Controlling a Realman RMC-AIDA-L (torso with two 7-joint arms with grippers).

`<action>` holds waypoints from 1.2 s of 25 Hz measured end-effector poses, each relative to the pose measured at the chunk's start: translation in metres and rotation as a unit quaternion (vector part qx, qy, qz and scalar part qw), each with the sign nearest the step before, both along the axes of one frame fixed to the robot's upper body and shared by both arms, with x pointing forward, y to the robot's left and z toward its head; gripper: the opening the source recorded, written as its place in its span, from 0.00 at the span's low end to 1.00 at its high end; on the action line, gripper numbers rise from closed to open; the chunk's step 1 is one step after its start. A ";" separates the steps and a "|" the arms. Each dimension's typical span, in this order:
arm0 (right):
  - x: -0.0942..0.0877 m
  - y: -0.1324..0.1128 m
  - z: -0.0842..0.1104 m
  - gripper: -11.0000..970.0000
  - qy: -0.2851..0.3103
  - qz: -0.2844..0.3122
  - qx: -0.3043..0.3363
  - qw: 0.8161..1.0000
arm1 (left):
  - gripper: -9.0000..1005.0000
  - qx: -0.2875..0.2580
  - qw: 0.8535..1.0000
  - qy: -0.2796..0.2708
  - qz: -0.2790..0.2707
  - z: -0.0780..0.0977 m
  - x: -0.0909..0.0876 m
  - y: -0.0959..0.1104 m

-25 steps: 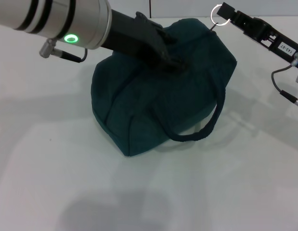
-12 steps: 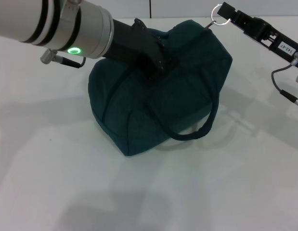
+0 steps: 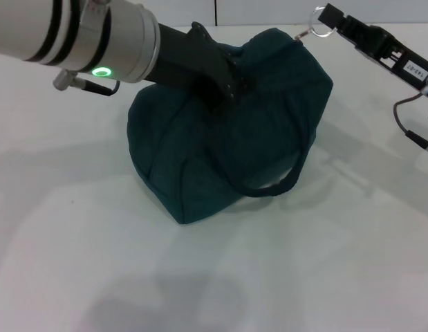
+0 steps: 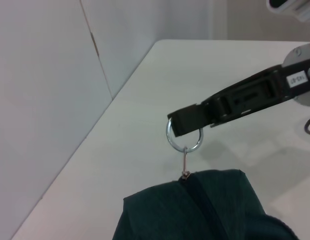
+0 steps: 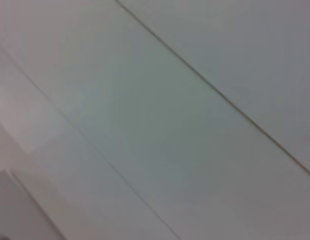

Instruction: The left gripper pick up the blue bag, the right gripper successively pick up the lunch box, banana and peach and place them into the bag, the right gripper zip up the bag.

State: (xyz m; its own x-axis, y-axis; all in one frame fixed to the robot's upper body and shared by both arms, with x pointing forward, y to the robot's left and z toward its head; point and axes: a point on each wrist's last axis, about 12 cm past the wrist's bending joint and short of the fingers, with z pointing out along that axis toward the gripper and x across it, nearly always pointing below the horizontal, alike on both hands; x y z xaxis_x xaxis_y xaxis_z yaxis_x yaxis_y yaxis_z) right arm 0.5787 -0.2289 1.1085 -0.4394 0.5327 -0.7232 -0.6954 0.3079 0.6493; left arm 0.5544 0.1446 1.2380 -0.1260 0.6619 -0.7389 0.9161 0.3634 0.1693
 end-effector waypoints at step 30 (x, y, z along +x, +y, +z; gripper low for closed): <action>-0.015 -0.037 -0.036 0.12 0.071 -0.096 -0.032 0.992 | 0.09 -0.038 0.999 -0.003 -0.007 0.009 -0.003 0.009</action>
State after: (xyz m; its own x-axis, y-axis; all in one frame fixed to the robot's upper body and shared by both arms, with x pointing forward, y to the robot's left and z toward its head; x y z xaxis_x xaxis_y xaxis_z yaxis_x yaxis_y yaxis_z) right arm 0.5634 -0.2662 1.0729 -0.4340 0.5718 -0.6962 -0.5236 0.4688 0.7114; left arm 0.5515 0.1534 1.2472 -0.1129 0.6048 -0.7883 0.9202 0.3629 0.1466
